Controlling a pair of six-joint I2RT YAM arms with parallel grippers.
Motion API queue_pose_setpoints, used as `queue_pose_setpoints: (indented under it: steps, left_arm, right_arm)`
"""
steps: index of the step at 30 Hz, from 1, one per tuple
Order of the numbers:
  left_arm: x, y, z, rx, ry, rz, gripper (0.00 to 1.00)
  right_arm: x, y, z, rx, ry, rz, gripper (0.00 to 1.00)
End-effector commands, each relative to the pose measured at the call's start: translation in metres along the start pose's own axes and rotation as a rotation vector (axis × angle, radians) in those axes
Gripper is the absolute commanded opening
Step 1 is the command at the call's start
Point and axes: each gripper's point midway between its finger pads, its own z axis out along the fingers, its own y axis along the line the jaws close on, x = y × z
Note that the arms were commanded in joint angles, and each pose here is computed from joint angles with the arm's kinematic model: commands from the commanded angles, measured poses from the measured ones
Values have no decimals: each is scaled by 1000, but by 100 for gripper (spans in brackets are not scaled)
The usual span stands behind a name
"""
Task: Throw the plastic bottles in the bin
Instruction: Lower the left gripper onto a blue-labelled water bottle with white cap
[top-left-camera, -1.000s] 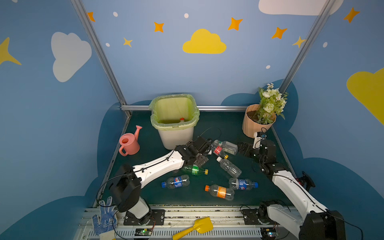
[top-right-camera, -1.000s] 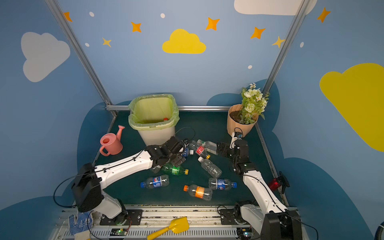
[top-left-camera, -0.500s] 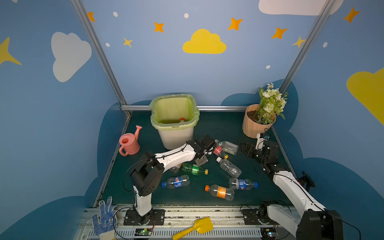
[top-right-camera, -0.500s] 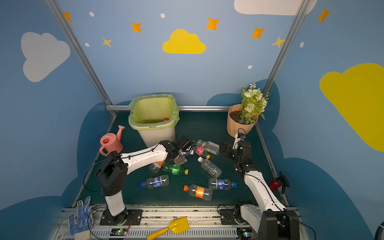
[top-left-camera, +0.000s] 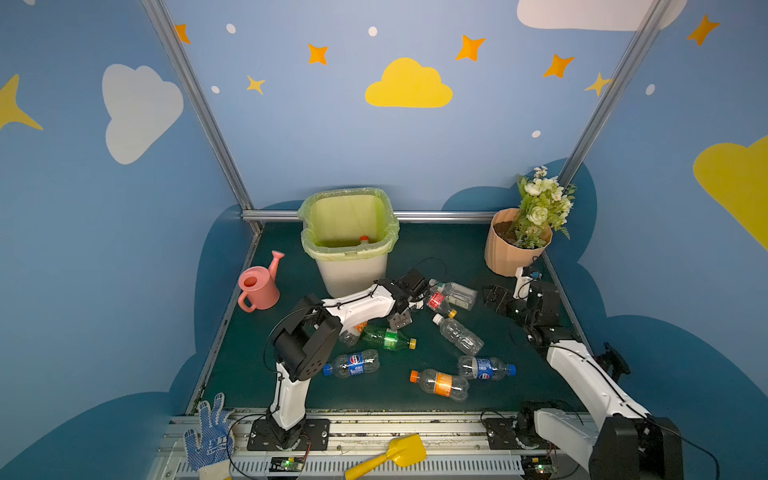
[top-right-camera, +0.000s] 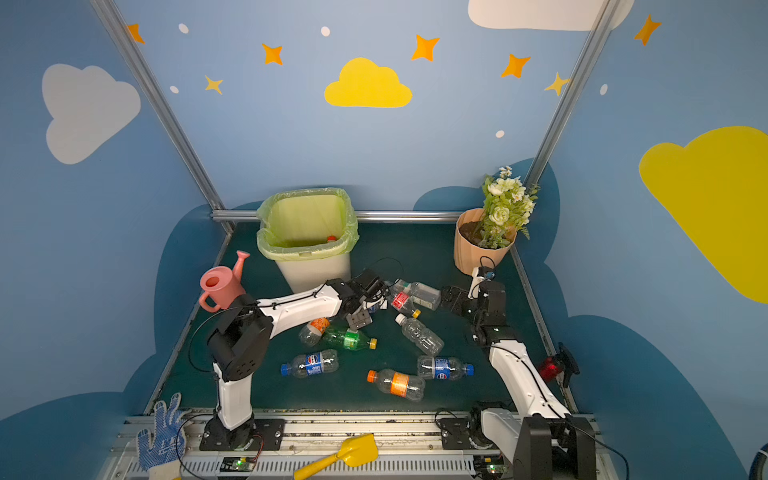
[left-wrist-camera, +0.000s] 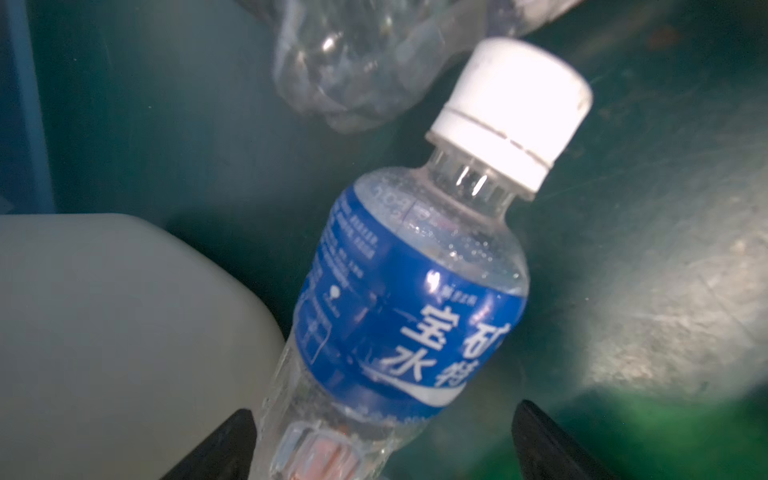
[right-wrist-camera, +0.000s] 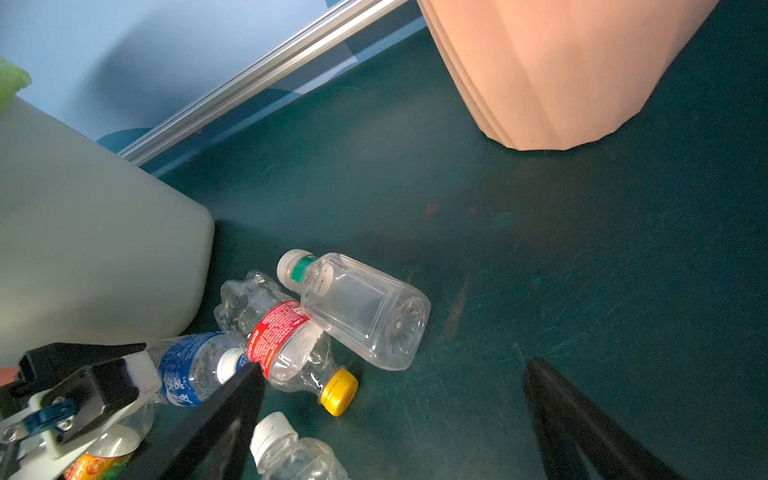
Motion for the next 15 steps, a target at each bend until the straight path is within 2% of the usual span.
queue_pose_setpoints:
  steps: [1, 6, 15]
  left_arm:
    - [-3, -1, 7, 20, -14, 15, 95]
    - [-7, -1, 11, 33, -30, 26, 89]
    - [-11, -6, 11, 63, -55, 31, 73]
  right_arm:
    - [3, -2, -1, -2, 15, 17, 97]
    - [3, -4, -3, 11, 5, 30, 97]
    - [11, -17, -9, 63, 17, 34, 97]
